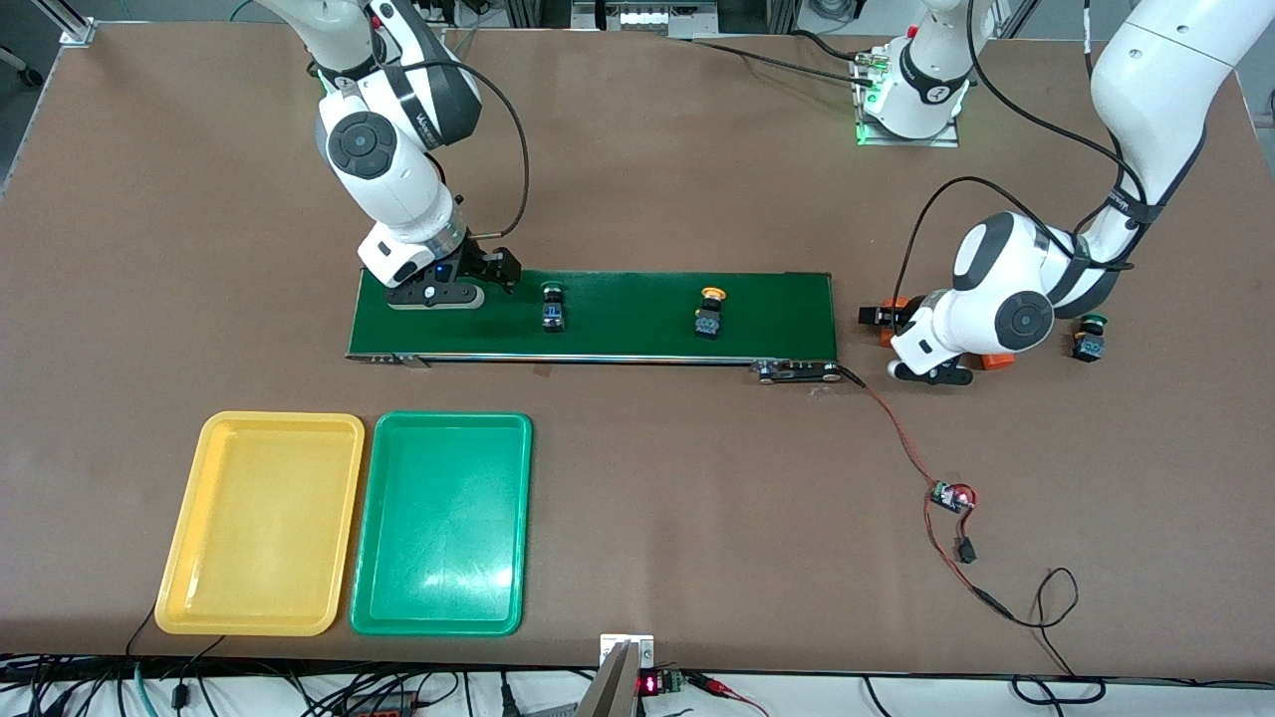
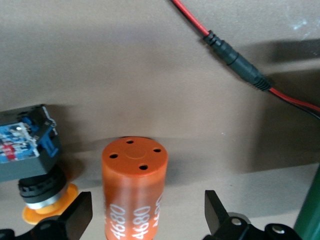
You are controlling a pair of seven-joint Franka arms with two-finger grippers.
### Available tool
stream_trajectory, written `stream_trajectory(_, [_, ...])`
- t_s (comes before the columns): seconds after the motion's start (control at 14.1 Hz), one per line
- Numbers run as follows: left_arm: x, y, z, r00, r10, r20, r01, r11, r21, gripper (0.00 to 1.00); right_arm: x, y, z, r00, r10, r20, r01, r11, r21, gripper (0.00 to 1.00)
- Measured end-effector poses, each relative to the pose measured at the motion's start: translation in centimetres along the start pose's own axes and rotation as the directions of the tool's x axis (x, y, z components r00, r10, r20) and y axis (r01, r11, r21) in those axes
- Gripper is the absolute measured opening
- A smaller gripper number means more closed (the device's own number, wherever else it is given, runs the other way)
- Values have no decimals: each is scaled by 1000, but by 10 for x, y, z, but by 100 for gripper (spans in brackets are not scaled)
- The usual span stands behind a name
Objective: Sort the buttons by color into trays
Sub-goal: 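Grasp the orange cylinder with the left gripper while the right gripper grasps a button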
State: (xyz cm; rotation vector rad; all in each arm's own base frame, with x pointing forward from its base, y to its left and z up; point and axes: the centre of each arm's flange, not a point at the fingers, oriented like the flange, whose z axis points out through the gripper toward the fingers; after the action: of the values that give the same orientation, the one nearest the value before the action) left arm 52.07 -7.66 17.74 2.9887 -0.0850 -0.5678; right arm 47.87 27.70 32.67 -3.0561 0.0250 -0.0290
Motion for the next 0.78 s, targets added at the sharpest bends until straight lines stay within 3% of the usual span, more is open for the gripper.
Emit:
stream_trajectory(0.28, [-1, -8, 1, 1000, -7, 2, 7, 1000, 3, 93, 11, -3, 3, 1000, 5, 0, -5, 1000, 10, 100])
stream_trajectory(0.57, [-4, -9, 6, 1000, -9, 13, 9, 1000, 2, 51, 12, -4, 6, 1000, 5, 5, -5, 1000, 10, 100])
stream_trajectory(0.78, [-4, -8, 5, 1000, -7, 10, 7, 1000, 3, 50, 10, -5, 11, 1000, 3, 15, -3, 1000, 7, 100])
